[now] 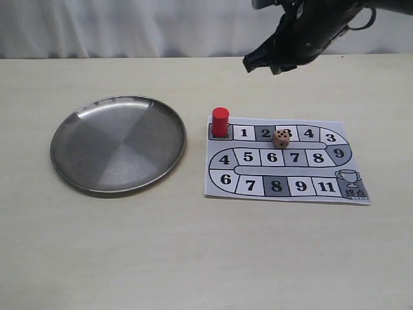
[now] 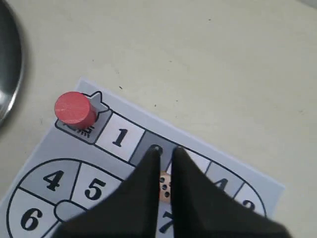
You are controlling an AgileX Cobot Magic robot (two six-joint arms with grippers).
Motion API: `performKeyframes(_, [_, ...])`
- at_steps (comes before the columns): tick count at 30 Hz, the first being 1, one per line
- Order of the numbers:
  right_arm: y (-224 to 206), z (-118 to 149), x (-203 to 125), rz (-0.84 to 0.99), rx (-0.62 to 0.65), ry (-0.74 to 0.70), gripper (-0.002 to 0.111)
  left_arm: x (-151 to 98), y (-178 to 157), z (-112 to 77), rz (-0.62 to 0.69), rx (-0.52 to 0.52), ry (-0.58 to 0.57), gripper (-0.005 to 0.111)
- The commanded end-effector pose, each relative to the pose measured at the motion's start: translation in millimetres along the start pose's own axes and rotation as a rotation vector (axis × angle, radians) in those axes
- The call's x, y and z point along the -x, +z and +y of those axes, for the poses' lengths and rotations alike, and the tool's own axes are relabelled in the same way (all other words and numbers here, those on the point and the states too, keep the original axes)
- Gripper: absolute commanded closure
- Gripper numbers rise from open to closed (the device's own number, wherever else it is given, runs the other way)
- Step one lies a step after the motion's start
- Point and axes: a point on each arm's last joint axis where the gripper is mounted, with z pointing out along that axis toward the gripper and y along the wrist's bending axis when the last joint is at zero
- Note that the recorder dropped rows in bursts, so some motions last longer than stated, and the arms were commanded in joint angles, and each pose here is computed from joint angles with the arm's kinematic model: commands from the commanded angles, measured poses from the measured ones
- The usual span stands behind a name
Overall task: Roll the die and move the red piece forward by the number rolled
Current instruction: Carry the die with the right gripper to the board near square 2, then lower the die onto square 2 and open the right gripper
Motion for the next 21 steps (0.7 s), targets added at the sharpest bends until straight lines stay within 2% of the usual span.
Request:
performKeyframes(1, [-20,-10,-4,0.034,-0.067,-0.037,0.104,0,0,-0.6,-0.009,-0.010,-0.002,0.107])
performKeyframes(10, [-1,-8,-29,0.133,-0.076,-0.047,0.104,0,0,-0.6,-0.009,-0.010,-0.002,0.107])
performKeyframes(14, [25,-12,-52,0.155,-0.034,0.008,0.104,0,0,-0.6,-0.009,-0.010,-0.002,0.107])
performKeyframes(17, [53,-17,-77,0.245,-0.002,0.079,0.104,0,0,-0.6,-0.009,-0.010,-0.002,0.107])
performKeyframes(21, [84,-18,-102,0.325,0.012,0.094,0.104,0,0,-0.6,-0.009,-0.010,-0.002,0.107])
